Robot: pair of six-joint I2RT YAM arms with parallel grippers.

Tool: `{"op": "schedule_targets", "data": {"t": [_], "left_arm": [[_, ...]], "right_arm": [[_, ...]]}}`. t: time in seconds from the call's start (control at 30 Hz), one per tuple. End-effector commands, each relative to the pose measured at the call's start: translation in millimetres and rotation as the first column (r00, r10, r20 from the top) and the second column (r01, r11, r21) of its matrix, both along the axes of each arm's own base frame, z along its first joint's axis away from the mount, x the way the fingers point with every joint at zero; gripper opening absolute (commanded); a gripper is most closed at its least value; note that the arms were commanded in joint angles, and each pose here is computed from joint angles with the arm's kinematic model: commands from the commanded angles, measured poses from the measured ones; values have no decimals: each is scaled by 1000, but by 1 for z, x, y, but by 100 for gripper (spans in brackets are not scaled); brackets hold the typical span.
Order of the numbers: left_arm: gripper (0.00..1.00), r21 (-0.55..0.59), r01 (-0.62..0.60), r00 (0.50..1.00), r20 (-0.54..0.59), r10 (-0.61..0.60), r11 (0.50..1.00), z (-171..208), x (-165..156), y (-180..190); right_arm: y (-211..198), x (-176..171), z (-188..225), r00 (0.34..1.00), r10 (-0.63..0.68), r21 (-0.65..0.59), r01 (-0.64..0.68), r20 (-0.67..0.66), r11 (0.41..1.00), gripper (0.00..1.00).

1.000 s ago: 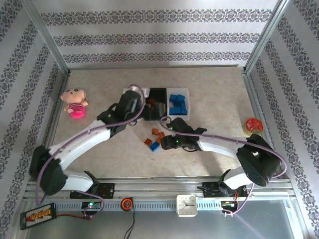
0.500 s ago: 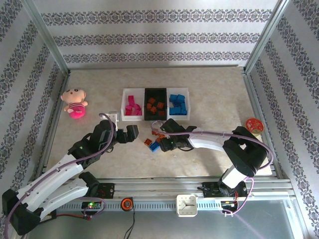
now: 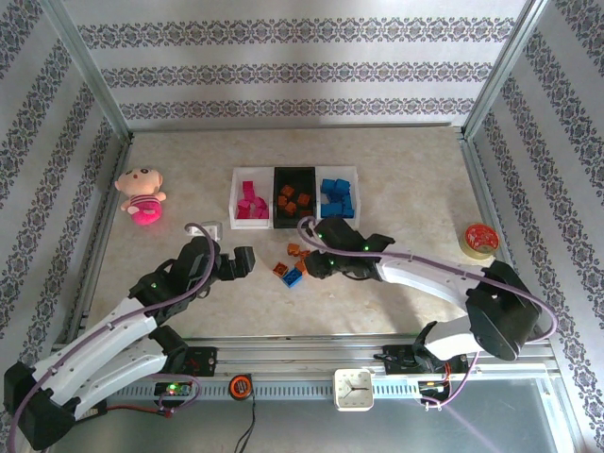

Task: Sort the legos into containers by color
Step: Pick up the lego from the bottom-center of the table, then place the lego in the container.

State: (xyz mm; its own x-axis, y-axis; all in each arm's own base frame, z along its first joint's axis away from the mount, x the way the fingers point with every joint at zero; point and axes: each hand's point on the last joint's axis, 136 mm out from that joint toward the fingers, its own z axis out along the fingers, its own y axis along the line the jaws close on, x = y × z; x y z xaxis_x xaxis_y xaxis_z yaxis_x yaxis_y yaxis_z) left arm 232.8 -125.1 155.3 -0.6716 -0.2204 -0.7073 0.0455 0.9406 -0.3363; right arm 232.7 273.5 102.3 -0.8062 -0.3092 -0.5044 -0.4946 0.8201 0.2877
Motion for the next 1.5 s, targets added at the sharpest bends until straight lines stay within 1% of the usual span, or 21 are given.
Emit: {"op": "schedule_targets", "data": {"t": [0.0, 0.1, 0.23, 0.33, 0.4, 0.53, 0.6, 0.67, 0.73, 0.83, 0.93, 1.1, 1.17, 1.2, 1.33, 1.47], "left_arm": [[100, 25, -65, 997, -29, 66, 998, -13, -10, 20], [100, 9, -75, 997, -32, 76, 997, -17, -18, 25], [100, -22, -60, 997, -49, 59, 998, -22, -25, 24], [100, -30, -53, 996, -69, 51, 998, -27, -29, 22], [100, -34, -42, 996, -76, 40, 999, -29, -30, 20], [100, -38, -27, 996, -90, 23, 999, -32, -32, 18], [100, -34, -21, 995, -98, 18, 999, -34, -34, 18], [100, -33, -15, 995, -103, 12, 999, -36, -35, 18], [100, -35, -11, 994, -107, 8, 999, -37, -36, 17], [100, -43, -3, 994, -111, -2, 999, -38, -37, 15], [100, -53, 10, 994, -109, -15, 999, -38, -36, 12], [100, -76, 56, 993, -102, -64, 996, -34, -32, -1], [97, -80, 89, 989, -109, -98, 993, -33, -28, -10], [93, -81, 110, 986, -116, -119, 991, -33, -26, -16], [80, -96, 195, 965, -156, -208, 976, -38, -14, -44], [80, -112, 275, 936, -196, -293, 955, -49, -1, -73]], "right_arm": [[37, 16, 50, 997, 45, 115, -52, 60, 992, 23], [72, 45, 73, 994, 50, 166, -66, 99, 984, 24], [113, 94, 81, 991, 4, 184, -29, 134, 983, 23], [136, 132, 76, 989, -60, 195, 32, 136, 980, 24], [147, 152, 70, 986, -99, 202, 71, 131, 977, 24], [159, 187, 50, 978, -168, 176, 146, 120, 973, 25], [165, 197, 43, 976, -187, 176, 167, 109, 970, 27], [167, 205, 37, 973, -209, 171, 189, 103, 967, 32], [170, 212, 33, 971, -221, 179, 202, 96, 963, 41], [175, 216, 41, 972, -213, 205, 190, 100, 960, 55], [175, 213, 63, 972, -197, 232, 163, 131, 959, 61], [155, 196, 88, 966, -200, 259, 154, 162, 954, 63], [141, 184, 94, 965, -203, 271, 154, 164, 950, 63], [132, 177, 95, 965, -205, 271, 155, 165, 950, 63], [89, 150, 83, 962, -231, 251, 190, 146, 949, 63], [46, 130, 70, 954, -278, 241, 245, 115, 939, 63]]}}
